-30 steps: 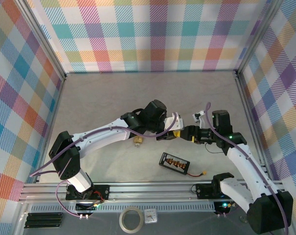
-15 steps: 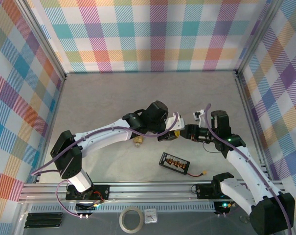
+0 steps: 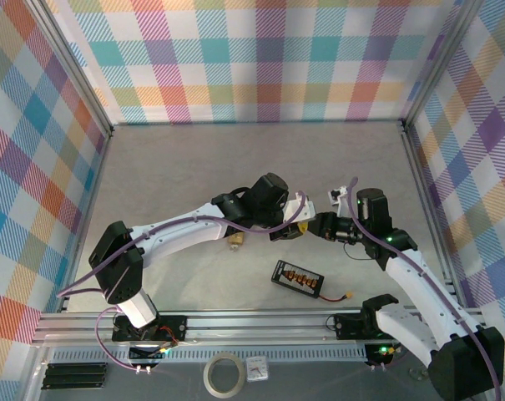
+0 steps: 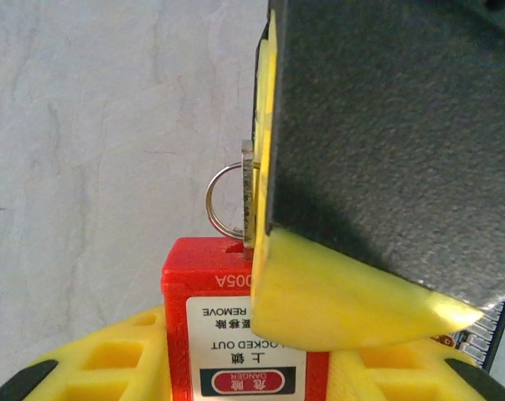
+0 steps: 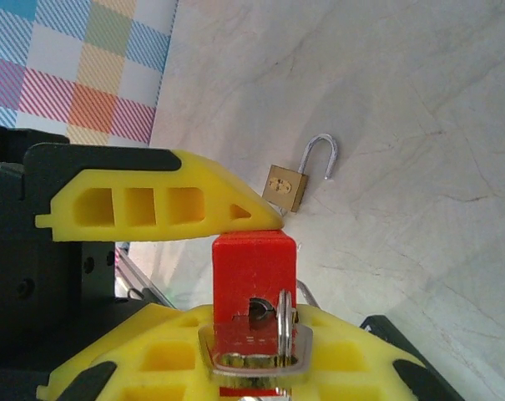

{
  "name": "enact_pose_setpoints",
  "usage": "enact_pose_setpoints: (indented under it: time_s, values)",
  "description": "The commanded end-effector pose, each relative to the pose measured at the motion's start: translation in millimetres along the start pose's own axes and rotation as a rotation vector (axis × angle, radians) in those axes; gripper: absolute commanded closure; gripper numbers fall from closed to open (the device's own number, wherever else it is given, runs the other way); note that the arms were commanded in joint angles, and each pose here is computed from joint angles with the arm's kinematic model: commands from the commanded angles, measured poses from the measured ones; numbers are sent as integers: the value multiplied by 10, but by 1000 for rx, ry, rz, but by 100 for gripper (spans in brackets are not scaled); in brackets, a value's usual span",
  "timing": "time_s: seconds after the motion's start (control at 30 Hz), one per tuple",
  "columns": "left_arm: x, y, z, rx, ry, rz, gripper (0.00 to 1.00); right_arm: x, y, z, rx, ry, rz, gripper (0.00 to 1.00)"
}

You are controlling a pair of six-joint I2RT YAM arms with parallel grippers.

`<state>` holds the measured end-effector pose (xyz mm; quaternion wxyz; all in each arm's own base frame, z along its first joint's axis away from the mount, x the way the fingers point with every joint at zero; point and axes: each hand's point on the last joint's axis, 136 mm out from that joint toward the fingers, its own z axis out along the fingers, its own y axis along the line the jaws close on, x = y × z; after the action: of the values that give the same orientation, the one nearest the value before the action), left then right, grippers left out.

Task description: Unlock with the key

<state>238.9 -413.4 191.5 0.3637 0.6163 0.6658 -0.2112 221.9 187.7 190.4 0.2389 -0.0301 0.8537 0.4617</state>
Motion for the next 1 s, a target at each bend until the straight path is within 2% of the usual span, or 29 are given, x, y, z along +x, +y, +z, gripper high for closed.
enact_pose_setpoints:
  time_s: [0.0,0.1,0.17,0.3,0.33,0.37,0.4,0.47,0.6,0.7,0.83,0.97]
  values:
    - [-457,-12,-72,-14,-170,23,96,3,20,-32,31,7,-45,93]
    - [-459,-26,-88,-7,-175,11,90,-41,3,-46,63,3,-78,97]
    - [-442,-10,-90,-18,-169,-5,65,-64,-14,-38,80,11,-95,99]
    - [-372,114,-185,-94,-158,-70,42,-126,-84,-41,140,17,-139,100]
    - [-356,150,-245,-113,-170,-88,23,-147,-116,-39,163,17,-155,100]
    - [-342,192,-315,-137,-183,-108,10,-176,-149,-36,185,18,-172,100]
    - [-337,231,-394,-160,-195,-130,6,-199,-173,-26,202,21,-188,100]
    - [-301,319,-609,-208,-223,-196,0,-276,-234,-10,252,18,-232,100]
    - [-187,512,-1155,-353,-287,-339,0,-411,-291,90,361,15,-375,100]
    - [-34,618,-1576,-472,-315,-469,0,-467,-336,230,490,34,-555,100]
    - [284,661,-2000,-616,-251,-602,0,-593,-452,403,693,9,-781,100]
    - [476,585,-2258,-668,-233,-666,0,-729,-370,607,827,-110,-1020,100]
